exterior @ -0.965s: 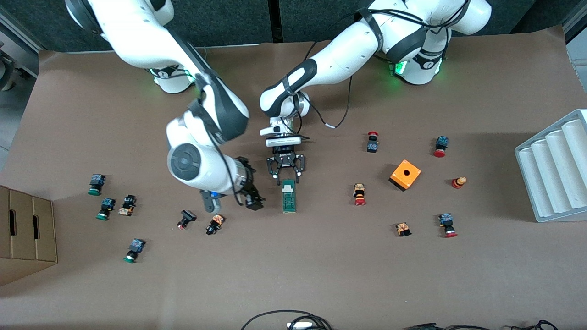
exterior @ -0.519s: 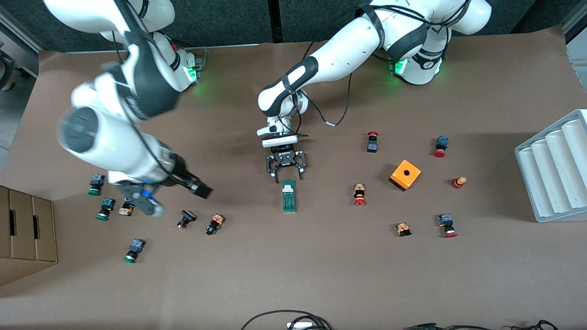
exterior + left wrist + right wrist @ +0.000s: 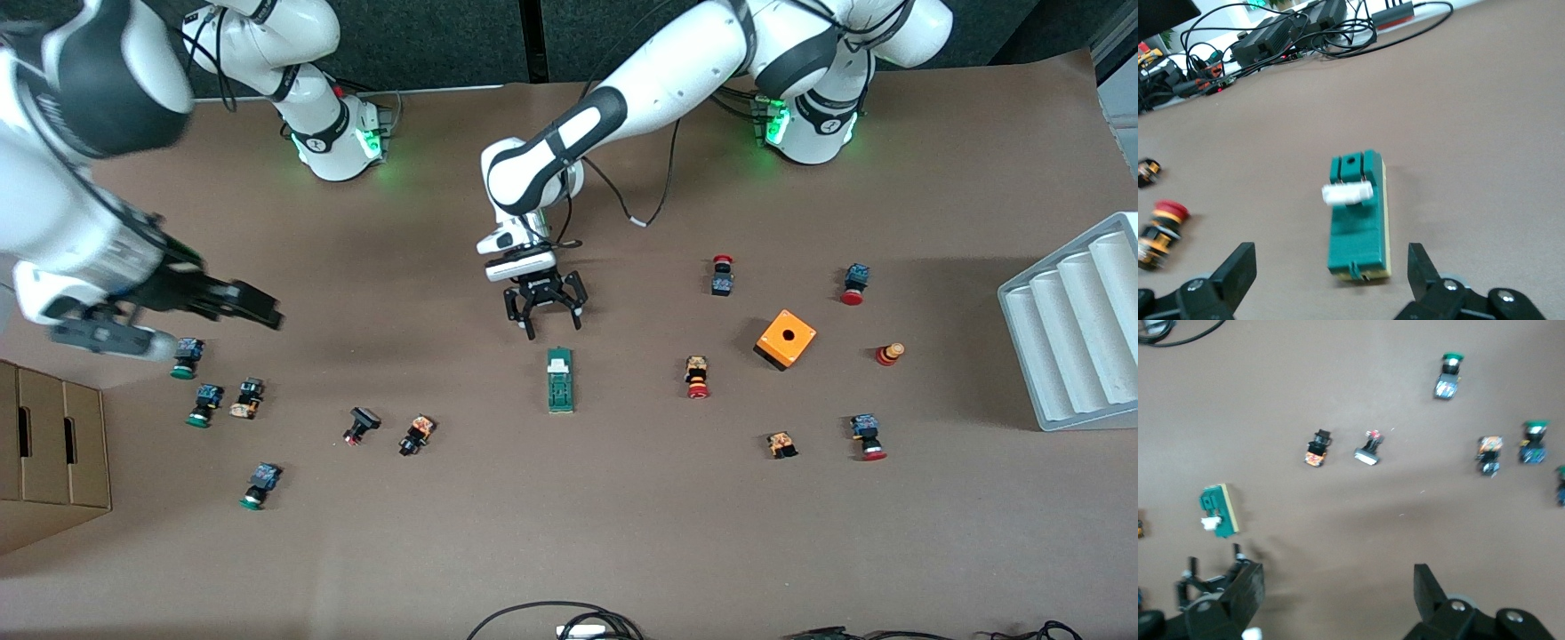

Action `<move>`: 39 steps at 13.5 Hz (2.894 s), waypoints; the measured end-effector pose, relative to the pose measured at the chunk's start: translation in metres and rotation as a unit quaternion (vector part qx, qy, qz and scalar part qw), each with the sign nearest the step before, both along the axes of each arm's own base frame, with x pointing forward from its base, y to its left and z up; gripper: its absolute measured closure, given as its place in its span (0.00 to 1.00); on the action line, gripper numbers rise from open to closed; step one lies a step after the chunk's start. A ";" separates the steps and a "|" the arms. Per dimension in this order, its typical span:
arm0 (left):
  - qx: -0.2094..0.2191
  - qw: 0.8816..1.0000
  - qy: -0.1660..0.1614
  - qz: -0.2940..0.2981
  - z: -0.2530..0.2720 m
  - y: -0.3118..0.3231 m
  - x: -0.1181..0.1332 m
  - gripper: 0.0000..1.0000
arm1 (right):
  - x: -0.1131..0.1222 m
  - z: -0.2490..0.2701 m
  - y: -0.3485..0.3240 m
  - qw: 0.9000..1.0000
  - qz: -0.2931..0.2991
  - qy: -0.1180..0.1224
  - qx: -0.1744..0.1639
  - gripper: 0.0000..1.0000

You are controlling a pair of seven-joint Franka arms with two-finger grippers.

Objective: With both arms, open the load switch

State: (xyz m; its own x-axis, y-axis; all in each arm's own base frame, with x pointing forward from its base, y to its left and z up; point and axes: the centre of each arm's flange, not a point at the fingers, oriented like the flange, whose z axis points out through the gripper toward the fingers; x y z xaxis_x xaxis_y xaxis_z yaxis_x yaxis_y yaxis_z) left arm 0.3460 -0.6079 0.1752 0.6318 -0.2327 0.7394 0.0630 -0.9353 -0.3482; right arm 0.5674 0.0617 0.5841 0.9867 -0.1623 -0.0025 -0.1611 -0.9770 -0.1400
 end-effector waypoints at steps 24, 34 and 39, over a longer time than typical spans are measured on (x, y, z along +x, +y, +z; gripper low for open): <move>0.004 0.873 0.477 -0.098 0.346 0.288 0.208 0.00 | -0.005 0.000 -0.119 0.991 0.121 -0.018 -0.062 0.00; 0.007 0.873 0.476 -0.110 0.361 0.335 0.227 0.00 | -0.004 0.006 -0.115 0.989 0.129 -0.024 -0.063 0.00; -0.002 0.876 0.471 -0.105 0.376 0.348 0.226 0.00 | -0.004 0.006 -0.114 0.989 0.129 -0.025 -0.064 0.00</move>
